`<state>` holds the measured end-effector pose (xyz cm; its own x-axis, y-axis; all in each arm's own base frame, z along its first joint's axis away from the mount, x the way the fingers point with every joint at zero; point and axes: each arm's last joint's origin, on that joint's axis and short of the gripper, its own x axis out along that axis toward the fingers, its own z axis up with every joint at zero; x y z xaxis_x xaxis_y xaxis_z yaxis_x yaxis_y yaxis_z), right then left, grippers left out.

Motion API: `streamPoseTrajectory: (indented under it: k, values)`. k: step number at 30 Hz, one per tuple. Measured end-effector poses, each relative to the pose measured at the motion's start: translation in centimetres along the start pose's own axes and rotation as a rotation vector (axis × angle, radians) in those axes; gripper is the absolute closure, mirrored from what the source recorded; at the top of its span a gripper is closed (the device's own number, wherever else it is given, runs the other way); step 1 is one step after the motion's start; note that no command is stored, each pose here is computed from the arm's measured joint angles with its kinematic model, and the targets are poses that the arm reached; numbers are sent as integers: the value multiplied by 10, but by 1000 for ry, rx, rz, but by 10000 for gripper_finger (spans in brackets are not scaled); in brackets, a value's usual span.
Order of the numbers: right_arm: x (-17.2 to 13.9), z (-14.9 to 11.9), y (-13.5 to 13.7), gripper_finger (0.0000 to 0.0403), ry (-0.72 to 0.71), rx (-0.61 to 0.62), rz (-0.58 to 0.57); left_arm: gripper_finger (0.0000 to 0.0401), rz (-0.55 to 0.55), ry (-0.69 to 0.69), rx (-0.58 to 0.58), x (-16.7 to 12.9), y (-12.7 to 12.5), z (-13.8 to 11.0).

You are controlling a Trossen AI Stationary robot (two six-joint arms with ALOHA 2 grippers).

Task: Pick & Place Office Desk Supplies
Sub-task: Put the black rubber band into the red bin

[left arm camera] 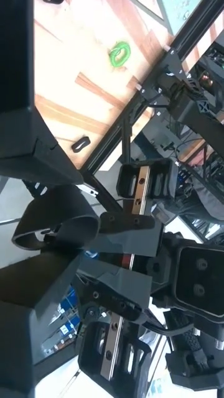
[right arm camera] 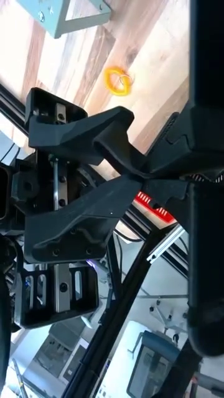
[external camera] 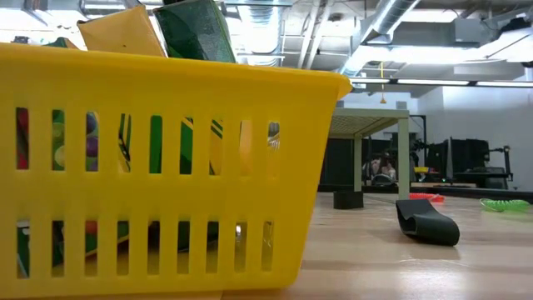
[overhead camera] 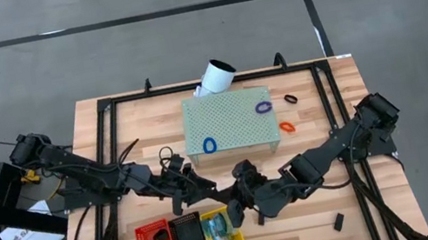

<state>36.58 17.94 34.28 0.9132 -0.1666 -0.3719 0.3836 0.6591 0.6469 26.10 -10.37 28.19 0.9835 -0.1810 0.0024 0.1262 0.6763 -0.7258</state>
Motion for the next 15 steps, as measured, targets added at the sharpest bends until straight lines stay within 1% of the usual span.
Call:
streamPoseTrajectory:
  k: [2, 5, 9, 12, 15]
  values:
    - [0, 0, 0, 403, 2, -3, -4, 243, 5, -5, 0, 0, 1, 1]
    - [0, 0, -1, 403, 1, -5, -9, 273, 10, -11, 1, 0, 1, 1]
    - [0, -1, -2, 403, 2, -3, -19, 334, 9, -16, 6, 1, 1, 2]
    - [0, -1, -2, 401, 1, 0, -18, 386, -14, -21, 26, 0, 0, 3]
    - [0, 0, -1, 387, -8, 7, -13, 392, -37, -34, 31, 0, -2, 5]
